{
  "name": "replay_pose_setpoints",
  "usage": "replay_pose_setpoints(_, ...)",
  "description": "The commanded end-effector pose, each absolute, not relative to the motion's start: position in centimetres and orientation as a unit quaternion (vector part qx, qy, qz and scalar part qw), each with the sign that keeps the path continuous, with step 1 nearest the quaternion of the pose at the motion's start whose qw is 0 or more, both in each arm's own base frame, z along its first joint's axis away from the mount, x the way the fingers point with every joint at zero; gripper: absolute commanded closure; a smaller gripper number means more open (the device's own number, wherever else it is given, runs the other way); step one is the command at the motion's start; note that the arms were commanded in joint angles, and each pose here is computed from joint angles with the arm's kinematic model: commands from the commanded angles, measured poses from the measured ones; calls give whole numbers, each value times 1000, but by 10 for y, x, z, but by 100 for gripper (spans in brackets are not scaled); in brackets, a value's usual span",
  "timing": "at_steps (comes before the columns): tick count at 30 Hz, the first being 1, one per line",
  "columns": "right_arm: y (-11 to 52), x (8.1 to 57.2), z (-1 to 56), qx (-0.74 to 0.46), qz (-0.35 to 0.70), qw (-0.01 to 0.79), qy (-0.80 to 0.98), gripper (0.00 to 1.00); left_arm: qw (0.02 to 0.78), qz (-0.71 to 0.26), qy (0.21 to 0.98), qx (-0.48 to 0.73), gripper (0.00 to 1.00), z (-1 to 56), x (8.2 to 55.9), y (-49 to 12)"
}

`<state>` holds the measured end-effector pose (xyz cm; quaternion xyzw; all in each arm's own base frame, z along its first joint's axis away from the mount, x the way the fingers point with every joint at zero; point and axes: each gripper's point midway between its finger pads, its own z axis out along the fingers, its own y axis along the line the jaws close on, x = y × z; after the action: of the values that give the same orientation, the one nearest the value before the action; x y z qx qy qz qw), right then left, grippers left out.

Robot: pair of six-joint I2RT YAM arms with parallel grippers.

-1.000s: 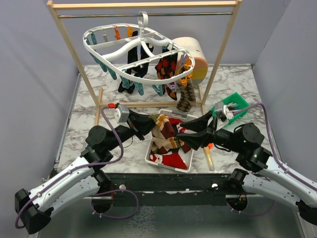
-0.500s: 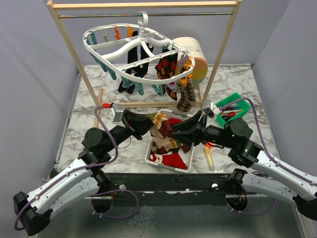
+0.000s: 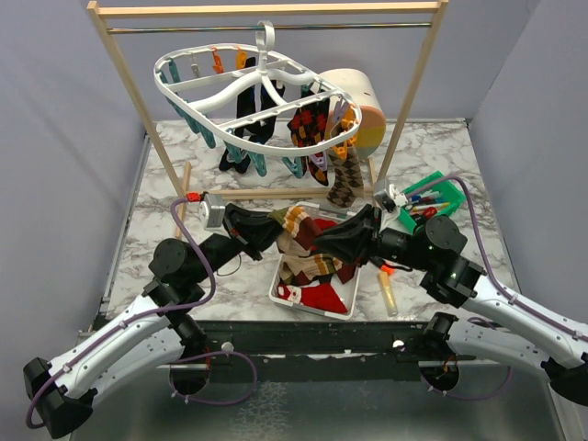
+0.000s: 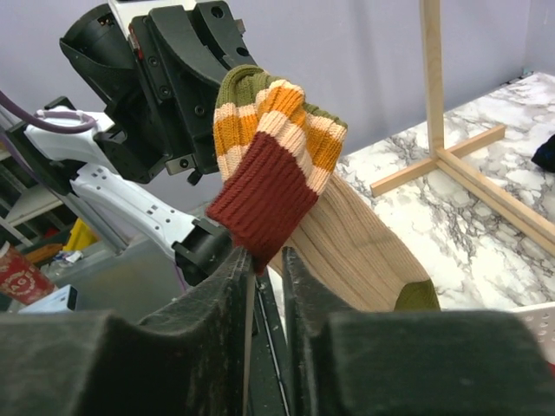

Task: Clip the socks to the hanger
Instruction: Pick up the sock from the bin.

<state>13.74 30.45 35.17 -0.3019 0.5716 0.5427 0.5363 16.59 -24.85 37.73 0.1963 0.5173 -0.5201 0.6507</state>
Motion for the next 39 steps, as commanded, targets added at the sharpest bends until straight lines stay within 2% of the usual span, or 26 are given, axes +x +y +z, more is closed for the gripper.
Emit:
replay_pose_setpoints(1, 301, 133, 376, -297, 554, 552, 548, 82, 655, -524, 509, 193, 100, 379, 163, -246)
replay_pose_setpoints(6, 293, 128, 377, -293, 554, 548, 554, 97, 658, -516, 514, 192, 100, 372, 165, -245)
replay_pose_setpoints(12, 285, 116, 382, -301, 560, 536, 556, 99, 655, -509, 525, 192, 100, 363, 170, -248)
replay_pose_setpoints(13, 285, 115, 383, -300, 561, 535, 556, 99, 653, -508, 527, 194, 96, 361, 171, -249)
replay_pose_setpoints(17, 280, 113, 393, -298, 561, 534, 558, 99, 653, -499, 531, 206, 53, 354, 174, -253)
replay_pose_setpoints(19, 278, 114, 396, -300, 550, 534, 568, 99, 655, -492, 529, 221, 43, 351, 173, -254)
replay_pose_setpoints(22, 273, 119, 391, -302, 524, 528, 597, 99, 662, -480, 518, 249, 37, 349, 170, -256)
replay_pose_setpoints(31, 255, 127, 368, -316, 434, 486, 690, 99, 675, -462, 446, 362, 34, 368, 142, -262)
replay_pose_setpoints(39, 247, 114, 355, -354, 419, 446, 707, 99, 602, -513, 399, 464, 34, 375, 113, -291)
